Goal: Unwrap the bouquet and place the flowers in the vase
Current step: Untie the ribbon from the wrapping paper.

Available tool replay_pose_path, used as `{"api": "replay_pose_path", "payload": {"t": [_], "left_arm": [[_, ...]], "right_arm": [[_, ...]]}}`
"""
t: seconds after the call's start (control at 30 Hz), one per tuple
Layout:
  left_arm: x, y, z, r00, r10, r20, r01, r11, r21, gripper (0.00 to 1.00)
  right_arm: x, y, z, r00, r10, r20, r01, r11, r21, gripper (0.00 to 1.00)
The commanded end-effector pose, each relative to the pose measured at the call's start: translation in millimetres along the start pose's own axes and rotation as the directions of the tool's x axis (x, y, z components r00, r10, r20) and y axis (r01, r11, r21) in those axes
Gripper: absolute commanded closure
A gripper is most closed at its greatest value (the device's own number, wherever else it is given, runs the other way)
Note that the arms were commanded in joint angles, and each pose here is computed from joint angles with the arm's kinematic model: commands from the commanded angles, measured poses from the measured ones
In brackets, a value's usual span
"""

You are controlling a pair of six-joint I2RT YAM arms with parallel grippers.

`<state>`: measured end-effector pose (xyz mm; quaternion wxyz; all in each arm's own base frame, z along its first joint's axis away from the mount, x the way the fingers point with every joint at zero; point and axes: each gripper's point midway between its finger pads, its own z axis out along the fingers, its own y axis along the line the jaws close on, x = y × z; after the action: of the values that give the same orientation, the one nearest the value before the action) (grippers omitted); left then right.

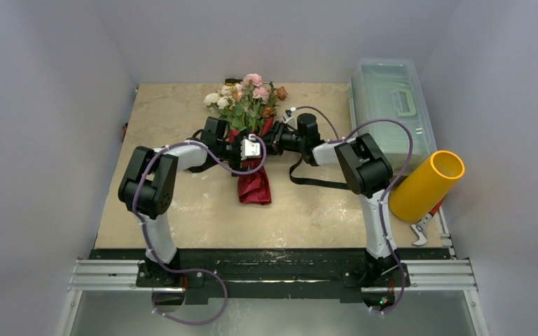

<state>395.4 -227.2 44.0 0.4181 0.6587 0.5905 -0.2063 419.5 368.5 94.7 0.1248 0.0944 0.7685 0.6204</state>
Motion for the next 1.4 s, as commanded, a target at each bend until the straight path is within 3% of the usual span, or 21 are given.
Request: {"api": "replay_pose_path", "payload": {"t": [0.0, 0.2, 0.63, 1.0, 1.13, 1.27, 1.37], "left_arm": [[61, -48, 7, 0.978, -0.090, -0.189, 0.112, 0.988, 0.106, 0.02], [69, -48, 9, 0.966, -0.122, -0.228, 0.151, 0.982, 0.115, 0.04], [92, -70, -2, 0.943, -0.051, -0.328, 0.122, 0.972, 0.199, 0.04], [96, -70, -1, 0.939, -0.054, -0.339, 0.127, 0.972, 0.196, 0.06], [97, -68, 1, 0.936, -0.066, -0.345, 0.139, 0.971, 0.192, 0.06], [96, -67, 2, 0.938, -0.070, -0.340, 0.142, 0.971, 0.192, 0.06], [78, -58, 0, 0.954, -0.084, -0.288, 0.135, 0.978, 0.160, 0.05]], "right_arm": [[-1, 42, -9, 0.996, -0.091, -0.002, 0.091, 0.991, -0.099, 0.81], [1, 62, -22, 0.987, -0.160, 0.005, 0.160, 0.981, -0.109, 1.00], [-11, 95, -37, 0.983, -0.181, 0.044, 0.185, 0.974, -0.132, 1.00], [-34, 114, -66, 0.976, -0.184, 0.121, 0.199, 0.971, -0.130, 1.00], [-38, 103, -74, 0.974, -0.193, 0.122, 0.204, 0.975, -0.088, 1.00], [-49, 57, -77, 0.950, -0.290, 0.118, 0.277, 0.954, 0.119, 1.00], [-44, 30, -67, 0.945, -0.319, 0.071, 0.303, 0.936, 0.177, 1.00]]}}
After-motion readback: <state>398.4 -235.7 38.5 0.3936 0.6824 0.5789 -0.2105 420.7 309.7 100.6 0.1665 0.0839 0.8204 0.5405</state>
